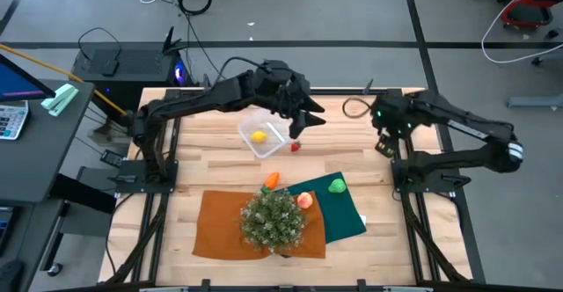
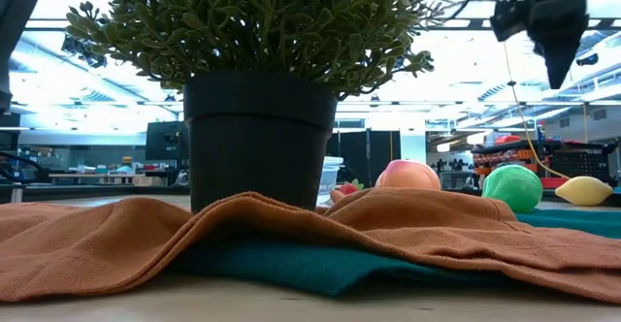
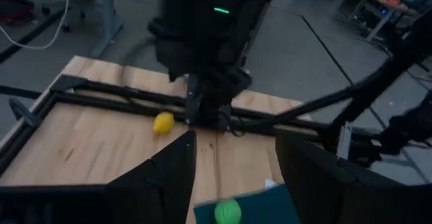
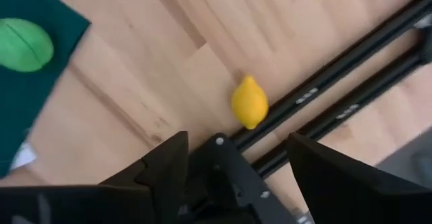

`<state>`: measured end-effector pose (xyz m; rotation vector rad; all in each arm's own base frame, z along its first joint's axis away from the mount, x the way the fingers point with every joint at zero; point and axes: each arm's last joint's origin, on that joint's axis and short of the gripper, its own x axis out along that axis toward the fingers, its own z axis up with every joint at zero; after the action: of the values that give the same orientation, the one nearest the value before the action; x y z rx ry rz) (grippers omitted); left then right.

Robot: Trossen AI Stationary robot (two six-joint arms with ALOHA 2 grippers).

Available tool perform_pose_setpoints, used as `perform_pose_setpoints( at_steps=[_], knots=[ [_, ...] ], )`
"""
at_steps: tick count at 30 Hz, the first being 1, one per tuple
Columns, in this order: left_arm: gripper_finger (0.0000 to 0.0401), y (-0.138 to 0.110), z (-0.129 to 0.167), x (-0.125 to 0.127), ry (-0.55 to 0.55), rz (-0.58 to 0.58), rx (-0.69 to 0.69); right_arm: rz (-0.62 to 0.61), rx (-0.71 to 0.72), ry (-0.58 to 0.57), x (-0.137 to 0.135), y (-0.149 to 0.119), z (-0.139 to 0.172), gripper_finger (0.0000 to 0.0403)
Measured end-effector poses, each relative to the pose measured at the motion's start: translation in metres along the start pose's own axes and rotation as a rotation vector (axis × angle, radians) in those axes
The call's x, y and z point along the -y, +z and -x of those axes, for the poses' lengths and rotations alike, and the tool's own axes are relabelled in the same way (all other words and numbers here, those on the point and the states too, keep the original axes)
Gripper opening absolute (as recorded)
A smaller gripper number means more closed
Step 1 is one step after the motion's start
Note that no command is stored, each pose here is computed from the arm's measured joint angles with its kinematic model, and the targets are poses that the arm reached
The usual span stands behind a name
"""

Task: Pick and placing Produce into tupperware
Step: Put the lemon into the transparent container

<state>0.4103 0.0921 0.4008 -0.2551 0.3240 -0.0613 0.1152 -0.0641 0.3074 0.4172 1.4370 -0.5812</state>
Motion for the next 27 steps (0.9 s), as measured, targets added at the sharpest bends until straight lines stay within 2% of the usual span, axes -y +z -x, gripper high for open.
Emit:
perform_pose_setpoints(
  at_steps=[10,16,19,24,27],
  knots=[
    [0.0212,0.013,0.049,0.007,0.036,-0.043,-0.041,-0.104,-0.161,0.07,0.043,0.035,-0.031,0.0221],
    [0.0207,0.013,0.066,0.007,0.058,-0.049,-0.078,-0.11,-0.244,0.071,0.053,0.048,-0.048,0.0226],
    [0.0204,0.012,0.07,0.005,0.067,-0.037,-0.102,-0.11,-0.223,0.023,0.055,0.053,-0.051,0.0223],
    [0.0205,0.011,0.071,0.005,0.069,-0.033,-0.115,-0.208,-0.189,-0.146,0.058,0.049,-0.045,0.0215],
    [0.0202,0.011,0.071,0.004,0.071,-0.039,-0.113,-0.219,-0.134,-0.152,0.057,0.045,-0.038,0.0213]
  ],
)
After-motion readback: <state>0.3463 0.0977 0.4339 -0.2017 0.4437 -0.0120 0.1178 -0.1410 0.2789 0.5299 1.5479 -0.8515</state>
